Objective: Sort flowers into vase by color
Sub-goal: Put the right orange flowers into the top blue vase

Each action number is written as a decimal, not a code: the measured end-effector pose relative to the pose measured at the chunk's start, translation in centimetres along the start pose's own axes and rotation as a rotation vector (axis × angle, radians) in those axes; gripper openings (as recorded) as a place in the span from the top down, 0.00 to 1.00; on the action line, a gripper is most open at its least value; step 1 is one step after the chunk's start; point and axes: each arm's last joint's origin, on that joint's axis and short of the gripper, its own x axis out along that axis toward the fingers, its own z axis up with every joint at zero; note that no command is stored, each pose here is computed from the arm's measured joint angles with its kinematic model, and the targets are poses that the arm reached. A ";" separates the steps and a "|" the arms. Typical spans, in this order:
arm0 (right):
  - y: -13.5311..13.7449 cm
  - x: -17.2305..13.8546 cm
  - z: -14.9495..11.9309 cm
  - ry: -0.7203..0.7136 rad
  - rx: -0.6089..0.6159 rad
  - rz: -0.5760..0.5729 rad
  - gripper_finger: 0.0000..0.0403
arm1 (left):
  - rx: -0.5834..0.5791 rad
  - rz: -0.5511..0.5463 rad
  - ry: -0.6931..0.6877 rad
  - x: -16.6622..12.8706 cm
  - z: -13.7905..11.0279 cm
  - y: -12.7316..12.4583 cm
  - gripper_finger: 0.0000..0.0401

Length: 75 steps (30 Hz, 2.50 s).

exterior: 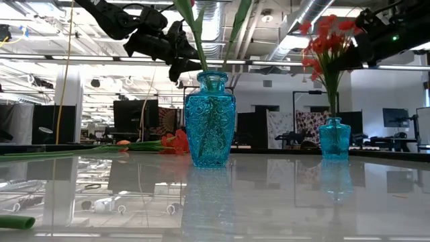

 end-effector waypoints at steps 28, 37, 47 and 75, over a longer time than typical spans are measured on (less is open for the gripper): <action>-0.6 -1.8 1.9 0.168 0.200 0.011 0.44 | 0.024 0.025 0.001 0.0 0.0 0.1 0.61; -0.8 -2.3 3.6 0.281 0.271 0.089 0.44 | -0.008 0.025 0.003 0.0 -0.1 0.1 0.61; -0.3 -0.4 3.4 0.387 0.266 0.120 0.44 | -0.043 0.044 -0.001 0.0 -0.1 0.2 0.61; 0.9 2.5 2.5 0.529 0.240 0.291 0.44 | -0.024 0.053 0.038 0.0 -0.5 0.2 0.61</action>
